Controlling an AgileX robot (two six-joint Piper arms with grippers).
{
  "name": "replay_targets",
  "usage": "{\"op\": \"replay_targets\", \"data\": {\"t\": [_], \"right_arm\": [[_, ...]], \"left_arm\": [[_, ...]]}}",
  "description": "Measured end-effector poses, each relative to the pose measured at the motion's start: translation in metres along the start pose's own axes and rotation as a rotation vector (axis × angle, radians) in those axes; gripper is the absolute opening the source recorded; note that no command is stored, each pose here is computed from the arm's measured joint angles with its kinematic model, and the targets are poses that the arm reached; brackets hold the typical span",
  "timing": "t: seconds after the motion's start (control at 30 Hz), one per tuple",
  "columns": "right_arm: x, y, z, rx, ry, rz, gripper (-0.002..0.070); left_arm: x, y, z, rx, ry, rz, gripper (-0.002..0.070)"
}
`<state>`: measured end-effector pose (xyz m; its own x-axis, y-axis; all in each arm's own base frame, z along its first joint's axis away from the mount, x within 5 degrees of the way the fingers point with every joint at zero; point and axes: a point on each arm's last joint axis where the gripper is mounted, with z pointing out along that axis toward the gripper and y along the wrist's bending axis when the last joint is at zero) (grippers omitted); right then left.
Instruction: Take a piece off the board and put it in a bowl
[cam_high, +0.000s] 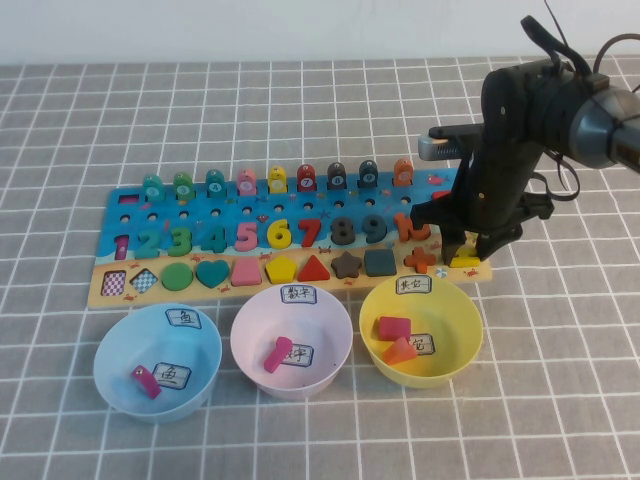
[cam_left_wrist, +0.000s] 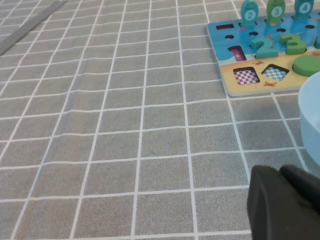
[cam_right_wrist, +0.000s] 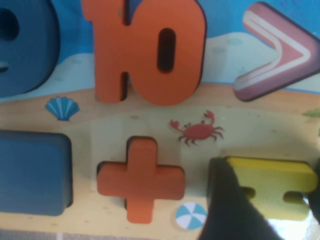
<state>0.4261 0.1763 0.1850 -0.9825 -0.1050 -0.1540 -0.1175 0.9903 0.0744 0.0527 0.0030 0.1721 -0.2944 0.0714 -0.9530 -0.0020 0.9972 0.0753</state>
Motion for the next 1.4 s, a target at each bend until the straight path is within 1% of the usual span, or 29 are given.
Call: {"op": "replay_targets", "data": {"t": [0.5, 1.0, 1.1, 1.23, 1.3, 1.4], "right_arm": [[0.000, 0.000, -0.002, -0.001, -0.003, 0.000, 0.0297], [-0.003, 0.002, -0.021, -0.001, 0.001, -0.002, 0.0297], [0.000, 0.000, -0.033, 0.011, 0.001, -0.008, 0.0297], [0.013, 0.000, -0.060, 0.011, -0.030, -0.020, 0.0297], [0.027, 0.002, -0.071, 0.003, -0.055, -0.033, 0.0297], [0.053, 0.005, -0.089, -0.028, -0.141, -0.058, 0.0297]], "left_arm": [[0.000, 0.000, 0.000, 0.000, 0.000, 0.000, -0.0002], [0.000, 0.000, 0.000, 0.000, 0.000, 0.000, -0.0002], [0.000, 0.000, 0.000, 0.000, 0.000, 0.000, -0.0002], [0.000, 0.000, 0.000, 0.000, 0.000, 0.000, -0.0002], [0.000, 0.000, 0.000, 0.000, 0.000, 0.000, -0.0002], [0.000, 0.000, 0.000, 0.000, 0.000, 0.000, -0.0002]]}}
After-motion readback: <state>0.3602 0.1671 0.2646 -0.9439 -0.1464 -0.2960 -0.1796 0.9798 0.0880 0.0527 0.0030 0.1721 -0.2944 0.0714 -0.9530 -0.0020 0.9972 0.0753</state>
